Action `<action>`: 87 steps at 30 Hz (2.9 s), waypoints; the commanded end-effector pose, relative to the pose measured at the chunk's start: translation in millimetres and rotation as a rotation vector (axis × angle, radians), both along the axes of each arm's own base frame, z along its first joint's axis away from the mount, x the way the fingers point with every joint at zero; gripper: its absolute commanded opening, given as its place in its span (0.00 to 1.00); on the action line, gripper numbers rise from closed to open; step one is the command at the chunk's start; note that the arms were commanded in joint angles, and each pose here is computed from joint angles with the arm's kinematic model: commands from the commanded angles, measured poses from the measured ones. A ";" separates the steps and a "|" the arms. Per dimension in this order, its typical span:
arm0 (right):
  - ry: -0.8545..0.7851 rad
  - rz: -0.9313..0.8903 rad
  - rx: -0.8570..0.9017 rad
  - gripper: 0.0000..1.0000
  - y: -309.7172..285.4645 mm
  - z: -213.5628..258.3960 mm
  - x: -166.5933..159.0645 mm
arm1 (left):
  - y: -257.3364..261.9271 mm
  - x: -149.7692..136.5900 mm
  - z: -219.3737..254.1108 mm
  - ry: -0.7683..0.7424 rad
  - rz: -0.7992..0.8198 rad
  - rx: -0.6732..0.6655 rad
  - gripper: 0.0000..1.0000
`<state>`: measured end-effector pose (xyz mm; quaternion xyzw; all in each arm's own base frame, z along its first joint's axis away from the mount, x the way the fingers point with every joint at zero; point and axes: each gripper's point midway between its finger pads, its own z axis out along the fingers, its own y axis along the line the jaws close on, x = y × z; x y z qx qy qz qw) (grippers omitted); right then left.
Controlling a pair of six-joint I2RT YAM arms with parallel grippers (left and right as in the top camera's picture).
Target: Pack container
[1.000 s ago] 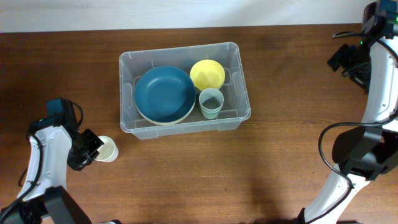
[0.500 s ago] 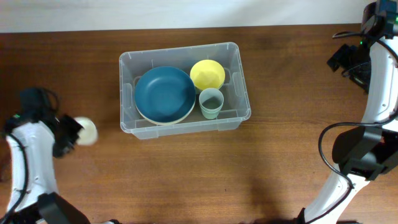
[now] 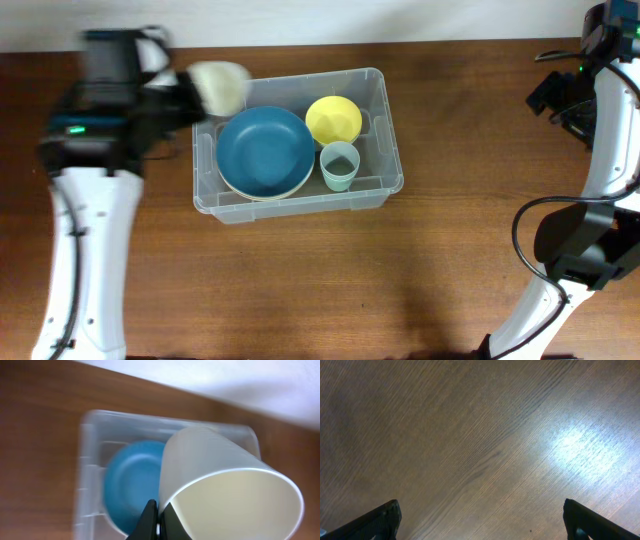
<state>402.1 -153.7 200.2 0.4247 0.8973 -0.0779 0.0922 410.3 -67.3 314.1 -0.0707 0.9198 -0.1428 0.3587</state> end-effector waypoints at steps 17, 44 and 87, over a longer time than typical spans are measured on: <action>0.003 -0.010 0.000 0.99 -0.9 -2.1 0.2 | -163.7 -16.6 -148.4 0.295 -0.462 0.239 0.01; 0.003 -0.010 0.000 0.99 -0.8 -2.0 0.2 | -74.1 -18.7 -104.7 0.359 -0.294 0.270 0.99; 0.003 -0.010 0.000 0.99 -0.7 -2.1 0.2 | -21.1 -43.3 -122.2 -0.420 -0.343 0.405 1.00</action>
